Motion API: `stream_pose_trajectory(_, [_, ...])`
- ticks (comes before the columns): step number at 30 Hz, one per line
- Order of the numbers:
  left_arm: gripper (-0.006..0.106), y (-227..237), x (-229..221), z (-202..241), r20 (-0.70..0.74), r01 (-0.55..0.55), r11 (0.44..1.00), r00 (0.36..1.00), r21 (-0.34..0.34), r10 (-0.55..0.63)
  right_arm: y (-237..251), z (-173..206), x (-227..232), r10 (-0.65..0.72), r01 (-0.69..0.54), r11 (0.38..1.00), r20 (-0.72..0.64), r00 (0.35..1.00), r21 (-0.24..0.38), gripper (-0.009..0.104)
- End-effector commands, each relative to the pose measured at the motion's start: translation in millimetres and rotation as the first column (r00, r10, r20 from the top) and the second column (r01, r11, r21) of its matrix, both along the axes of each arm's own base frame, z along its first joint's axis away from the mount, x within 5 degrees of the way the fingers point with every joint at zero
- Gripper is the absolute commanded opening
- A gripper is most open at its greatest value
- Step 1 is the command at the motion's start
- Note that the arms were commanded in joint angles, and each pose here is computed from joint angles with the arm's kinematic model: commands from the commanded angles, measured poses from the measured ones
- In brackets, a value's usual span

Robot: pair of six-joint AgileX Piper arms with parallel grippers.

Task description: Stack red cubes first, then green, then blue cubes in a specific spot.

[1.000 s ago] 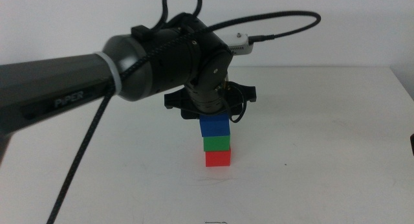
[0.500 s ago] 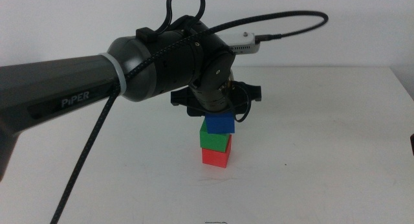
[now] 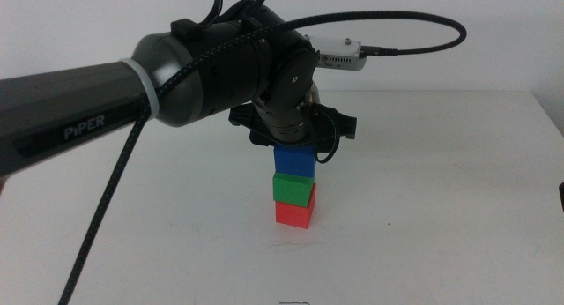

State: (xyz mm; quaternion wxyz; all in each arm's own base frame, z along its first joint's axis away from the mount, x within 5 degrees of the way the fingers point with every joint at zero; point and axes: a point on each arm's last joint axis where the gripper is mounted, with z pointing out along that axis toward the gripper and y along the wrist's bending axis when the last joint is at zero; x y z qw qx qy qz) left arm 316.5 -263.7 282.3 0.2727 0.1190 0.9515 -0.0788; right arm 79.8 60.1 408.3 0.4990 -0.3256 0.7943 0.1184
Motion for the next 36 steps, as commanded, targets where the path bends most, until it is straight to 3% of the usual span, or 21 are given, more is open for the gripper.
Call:
stream_pose_trajectory(1, [-0.001, 1.6, -2.5, 32.0, 0.1, 0.026, 0.998, 0.995, -0.061, -0.019, 0.1, 12.3, 1.8, -0.002, -0.002, 0.999, 0.083, 0.997, 0.039, 0.079])
stream_pose_trajectory(25, [-0.001, -2.5, 6.5, 18.4, 0.128, 0.048, 0.999, 0.991, -0.007, -0.047, 0.1, 12.3, 1.8, -0.002, -0.002, 0.999, 0.083, 0.997, 0.039, 0.079])
stream_pose_trajectory(36, [0.02, -2.1, 3.8, 16.1, 0.091, 0.049, 0.999, 0.995, -0.003, -0.048, 0.1, 12.3, 1.8, -0.002, -0.002, 0.999, 0.083, 0.997, 0.039, 0.079])
